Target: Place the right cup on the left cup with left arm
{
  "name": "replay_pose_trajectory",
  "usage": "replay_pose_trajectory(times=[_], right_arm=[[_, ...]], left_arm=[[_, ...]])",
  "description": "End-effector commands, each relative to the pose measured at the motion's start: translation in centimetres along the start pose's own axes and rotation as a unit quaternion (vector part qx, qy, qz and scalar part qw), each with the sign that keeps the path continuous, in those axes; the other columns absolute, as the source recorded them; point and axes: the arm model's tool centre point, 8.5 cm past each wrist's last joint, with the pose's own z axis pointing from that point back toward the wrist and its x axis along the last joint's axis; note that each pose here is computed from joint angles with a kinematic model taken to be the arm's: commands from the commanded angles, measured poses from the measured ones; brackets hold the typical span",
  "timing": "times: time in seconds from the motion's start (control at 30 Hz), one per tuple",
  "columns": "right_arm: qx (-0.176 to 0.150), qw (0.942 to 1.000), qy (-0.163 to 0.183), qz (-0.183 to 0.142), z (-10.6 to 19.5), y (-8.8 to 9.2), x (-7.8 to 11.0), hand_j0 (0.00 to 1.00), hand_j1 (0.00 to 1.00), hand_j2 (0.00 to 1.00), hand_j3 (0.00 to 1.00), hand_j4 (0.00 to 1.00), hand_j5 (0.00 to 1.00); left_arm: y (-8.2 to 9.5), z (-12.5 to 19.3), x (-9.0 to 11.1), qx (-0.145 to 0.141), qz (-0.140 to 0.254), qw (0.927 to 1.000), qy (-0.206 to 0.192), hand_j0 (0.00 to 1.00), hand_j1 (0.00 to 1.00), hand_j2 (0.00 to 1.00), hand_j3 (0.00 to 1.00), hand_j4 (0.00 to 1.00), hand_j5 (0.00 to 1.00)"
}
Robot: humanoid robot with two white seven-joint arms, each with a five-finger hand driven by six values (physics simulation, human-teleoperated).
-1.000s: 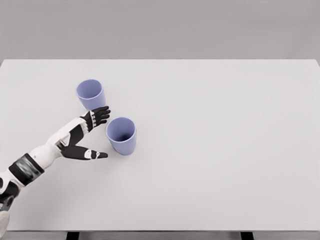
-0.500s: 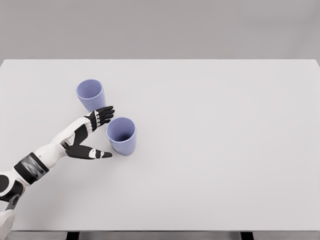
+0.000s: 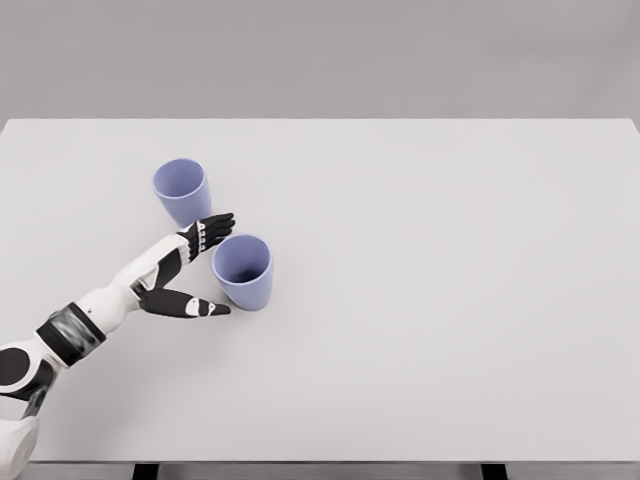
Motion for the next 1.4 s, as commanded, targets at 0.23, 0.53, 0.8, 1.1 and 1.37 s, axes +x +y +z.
replay_pose_trajectory(times=[0.23,0.53,0.8,1.1,1.37], right_arm=[[0.0,1.0,0.0,0.0,0.0,0.0,0.0,1.0,1.0,1.0,1.0,1.0,1.0],[0.0,1.0,0.0,0.0,0.0,0.0,0.0,1.0,1.0,1.0,1.0,1.0,1.0],[0.0,1.0,0.0,0.0,0.0,0.0,0.0,1.0,1.0,1.0,1.0,1.0,1.0],[0.0,1.0,0.0,0.0,0.0,0.0,0.0,1.0,1.0,1.0,1.0,1.0,1.0],[0.0,1.0,0.001,0.0,0.0,0.0,0.0,1.0,1.0,1.0,1.0,1.0,1.0]], left_arm=[[0.0,-0.3,0.2,-0.001,-0.008,1.0,-0.002,1.0,1.0,1.0,1.0,1.0,1.0],[0.2,-1.1,0.8,0.001,-0.015,0.9998,-0.009,1.0,1.0,1.0,1.0,1.0,1.0],[-0.5,-1.7,0.7,-0.002,-0.015,0.9998,-0.011,1.0,1.0,1.0,1.0,1.0,1.0],[-1.0,-2.2,0.7,-0.01,-0.016,0.9997,-0.013,1.0,1.0,1.0,1.0,1.0,1.0],[-1.2,-2.5,0.8,-0.011,-0.013,0.9997,-0.016,1.0,1.0,1.0,1.0,1.0,1.0]])
